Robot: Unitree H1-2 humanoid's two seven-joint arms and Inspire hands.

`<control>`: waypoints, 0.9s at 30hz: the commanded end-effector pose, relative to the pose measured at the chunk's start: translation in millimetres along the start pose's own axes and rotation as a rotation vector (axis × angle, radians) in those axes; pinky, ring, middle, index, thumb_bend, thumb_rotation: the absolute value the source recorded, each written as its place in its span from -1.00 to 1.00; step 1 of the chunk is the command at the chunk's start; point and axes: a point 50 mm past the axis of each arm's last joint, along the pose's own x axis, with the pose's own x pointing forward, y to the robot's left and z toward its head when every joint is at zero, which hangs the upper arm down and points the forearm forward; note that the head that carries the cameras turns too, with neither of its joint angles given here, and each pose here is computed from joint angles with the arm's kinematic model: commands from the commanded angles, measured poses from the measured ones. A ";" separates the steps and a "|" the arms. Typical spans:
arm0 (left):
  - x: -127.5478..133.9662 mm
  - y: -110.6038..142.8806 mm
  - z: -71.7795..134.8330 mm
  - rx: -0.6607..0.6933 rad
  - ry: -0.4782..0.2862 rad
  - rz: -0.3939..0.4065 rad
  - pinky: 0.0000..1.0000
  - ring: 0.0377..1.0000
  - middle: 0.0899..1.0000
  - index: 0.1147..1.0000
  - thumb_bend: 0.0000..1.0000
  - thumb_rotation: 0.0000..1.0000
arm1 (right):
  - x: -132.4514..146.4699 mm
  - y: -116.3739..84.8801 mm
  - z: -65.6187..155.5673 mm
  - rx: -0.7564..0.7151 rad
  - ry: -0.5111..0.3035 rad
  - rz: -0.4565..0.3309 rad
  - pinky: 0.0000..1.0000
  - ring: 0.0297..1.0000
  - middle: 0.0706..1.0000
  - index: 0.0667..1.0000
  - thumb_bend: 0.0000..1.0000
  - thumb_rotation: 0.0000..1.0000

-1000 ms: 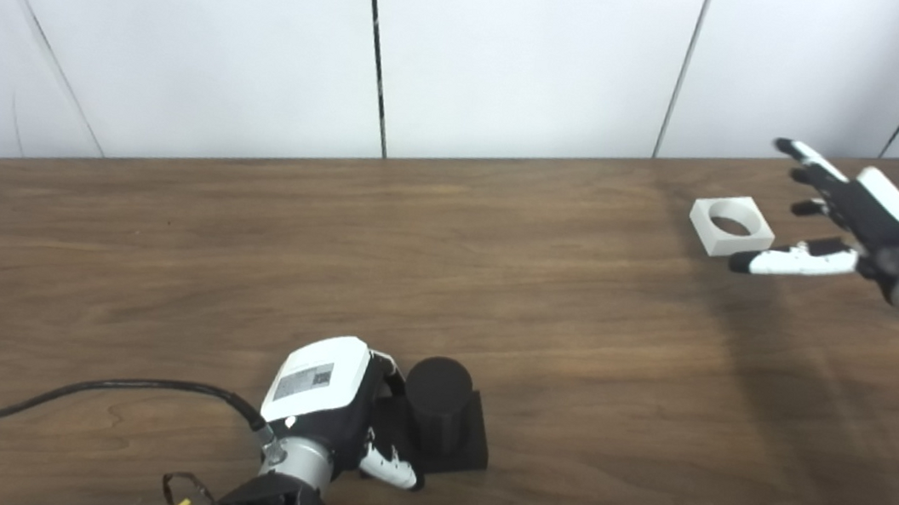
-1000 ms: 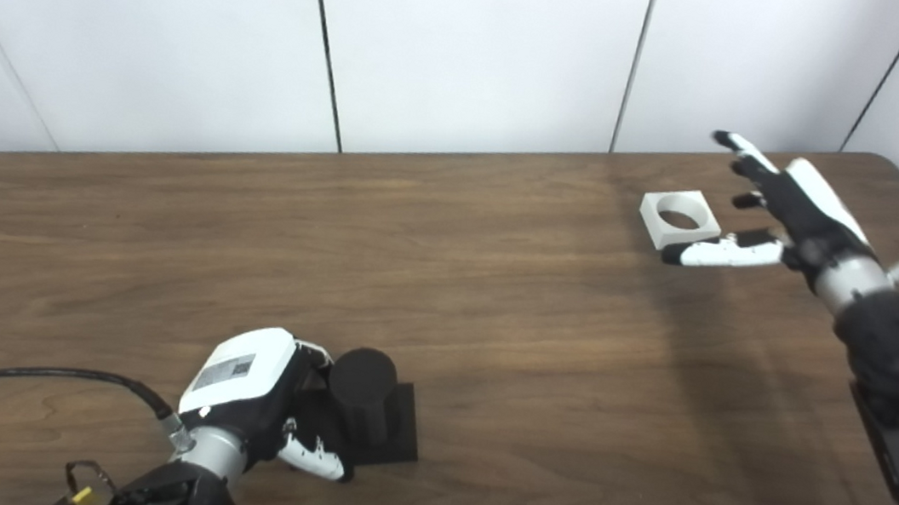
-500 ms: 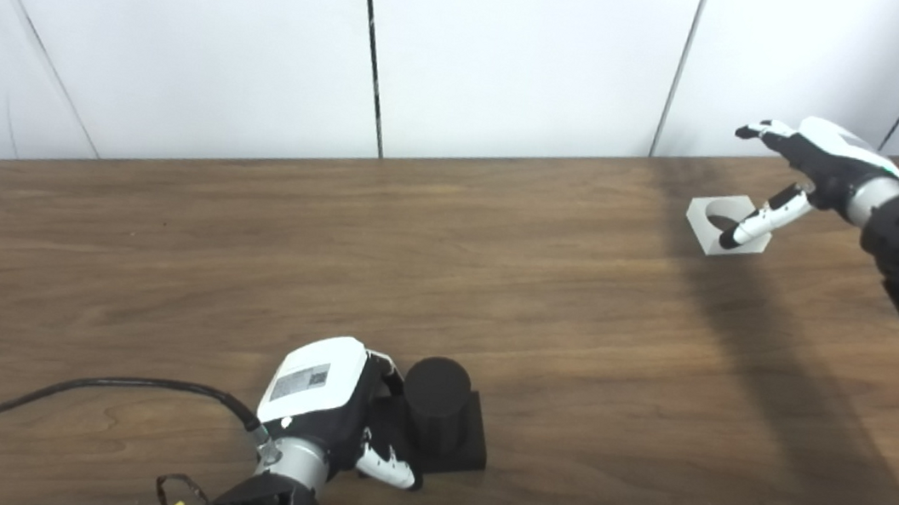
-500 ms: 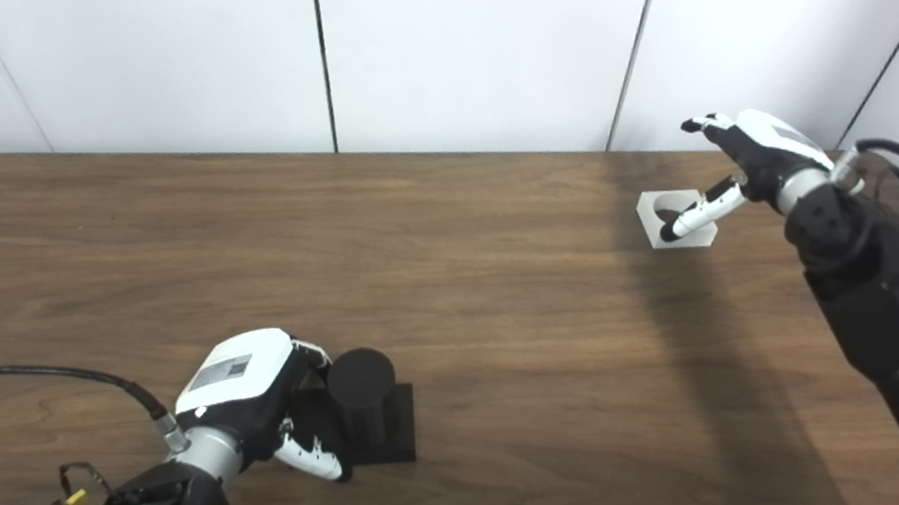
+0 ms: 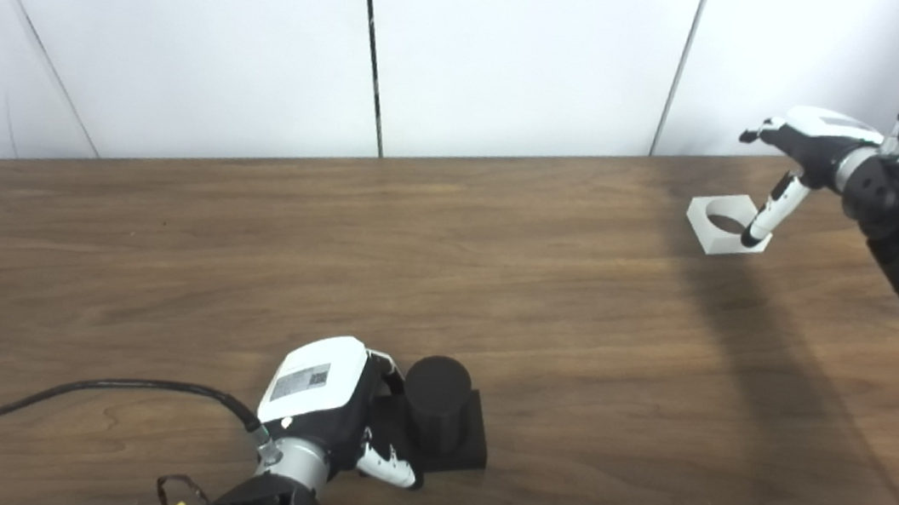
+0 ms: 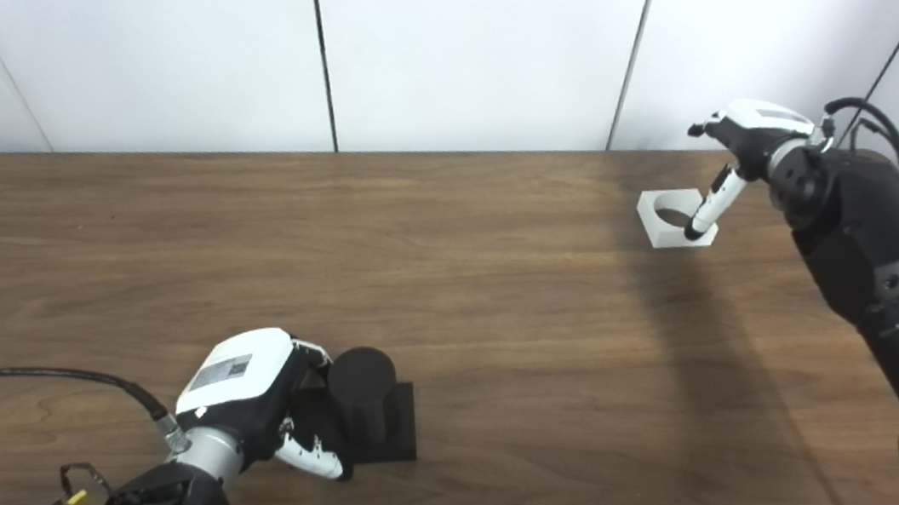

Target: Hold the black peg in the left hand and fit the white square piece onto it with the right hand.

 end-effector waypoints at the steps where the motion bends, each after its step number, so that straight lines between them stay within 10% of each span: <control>1: 3.4 -17.3 5.5 -0.015 0.023 -0.072 1.00 0.88 0.66 -0.17 0.05 -0.89 | -1.3 -38.1 3.4 -0.044 -0.013 -0.069 1.00 1.00 1.00 0.79 1.00 -0.68; 27: 1.7 -17.3 8.1 -0.017 0.015 -0.073 1.00 0.88 0.65 -0.17 0.05 -0.89 | 15.7 3.6 20.7 -0.168 -0.049 0.044 1.00 1.00 0.98 0.70 0.98 -0.55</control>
